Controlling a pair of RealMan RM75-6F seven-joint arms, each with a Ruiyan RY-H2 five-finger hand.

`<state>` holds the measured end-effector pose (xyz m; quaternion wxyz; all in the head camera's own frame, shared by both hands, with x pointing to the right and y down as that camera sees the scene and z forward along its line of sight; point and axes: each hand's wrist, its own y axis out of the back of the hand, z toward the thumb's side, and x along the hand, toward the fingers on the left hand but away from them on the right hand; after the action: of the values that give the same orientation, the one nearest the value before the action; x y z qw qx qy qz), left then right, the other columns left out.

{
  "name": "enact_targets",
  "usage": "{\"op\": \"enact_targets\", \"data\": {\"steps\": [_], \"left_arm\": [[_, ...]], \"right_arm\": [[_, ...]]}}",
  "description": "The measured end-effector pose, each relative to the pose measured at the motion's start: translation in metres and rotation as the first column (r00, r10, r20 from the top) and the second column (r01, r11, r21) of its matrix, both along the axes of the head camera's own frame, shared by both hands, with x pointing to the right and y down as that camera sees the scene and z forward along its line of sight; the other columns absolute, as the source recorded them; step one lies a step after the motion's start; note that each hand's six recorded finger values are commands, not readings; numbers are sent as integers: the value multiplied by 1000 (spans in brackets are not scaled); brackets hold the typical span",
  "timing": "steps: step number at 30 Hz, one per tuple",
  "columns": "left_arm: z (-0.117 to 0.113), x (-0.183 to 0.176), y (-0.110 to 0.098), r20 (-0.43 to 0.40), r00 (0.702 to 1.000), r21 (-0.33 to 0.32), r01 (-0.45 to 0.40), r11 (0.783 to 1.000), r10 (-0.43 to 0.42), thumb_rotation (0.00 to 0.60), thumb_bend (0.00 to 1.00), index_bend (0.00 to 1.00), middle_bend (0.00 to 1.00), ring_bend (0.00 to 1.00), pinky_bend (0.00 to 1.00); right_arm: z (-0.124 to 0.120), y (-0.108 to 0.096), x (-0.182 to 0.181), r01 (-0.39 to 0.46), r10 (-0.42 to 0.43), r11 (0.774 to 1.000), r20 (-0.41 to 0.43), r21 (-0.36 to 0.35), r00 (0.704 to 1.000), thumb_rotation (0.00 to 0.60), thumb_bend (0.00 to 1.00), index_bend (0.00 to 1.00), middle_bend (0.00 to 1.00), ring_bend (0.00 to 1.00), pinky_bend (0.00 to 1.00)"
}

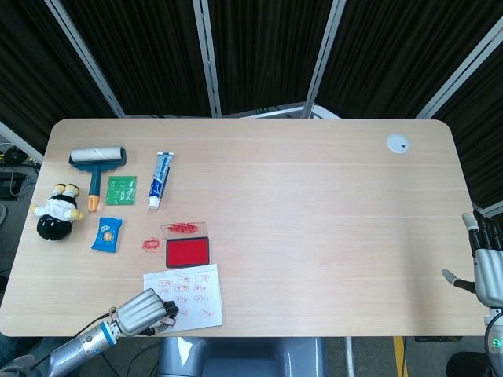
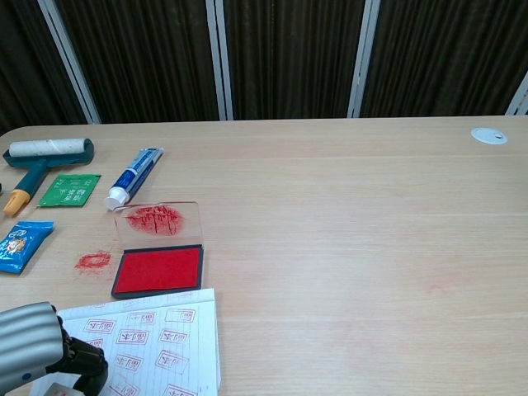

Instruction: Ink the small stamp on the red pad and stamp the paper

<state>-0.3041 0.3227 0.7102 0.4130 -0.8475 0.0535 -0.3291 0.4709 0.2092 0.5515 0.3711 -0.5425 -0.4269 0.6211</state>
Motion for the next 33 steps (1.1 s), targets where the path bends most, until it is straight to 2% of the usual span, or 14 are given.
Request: {"op": "enact_targets", "data": {"steps": [12,19,27,33], "left_arm": [[1,0,0,3,1000,5,1,1000,-1,600,592,629,580,839,918],[-11,3,-10,-46,998,19,41,999,-40,600,592,630,580,838,918],[-48,4,-41,-165,976,49,152,987,-142,600,590,630,578,839,918],[-69,-9,-82,-210,943,94,284,954,-259,600,589,630,577,839,918]], "right_arm": [[-1,0,1,-1,1,1000,1,1,1000,600,0,0,0,0,0],[0,0,1,-1,1,1000,-1,1,1000,600,0,0,0,0,0],[0,0,0,0,0,1000,-2,1,1000,600,0,0,0,0,0],[-1,0,0,-1,1,1000,-1,2,1000,600,0,0,0,0,0]]}}
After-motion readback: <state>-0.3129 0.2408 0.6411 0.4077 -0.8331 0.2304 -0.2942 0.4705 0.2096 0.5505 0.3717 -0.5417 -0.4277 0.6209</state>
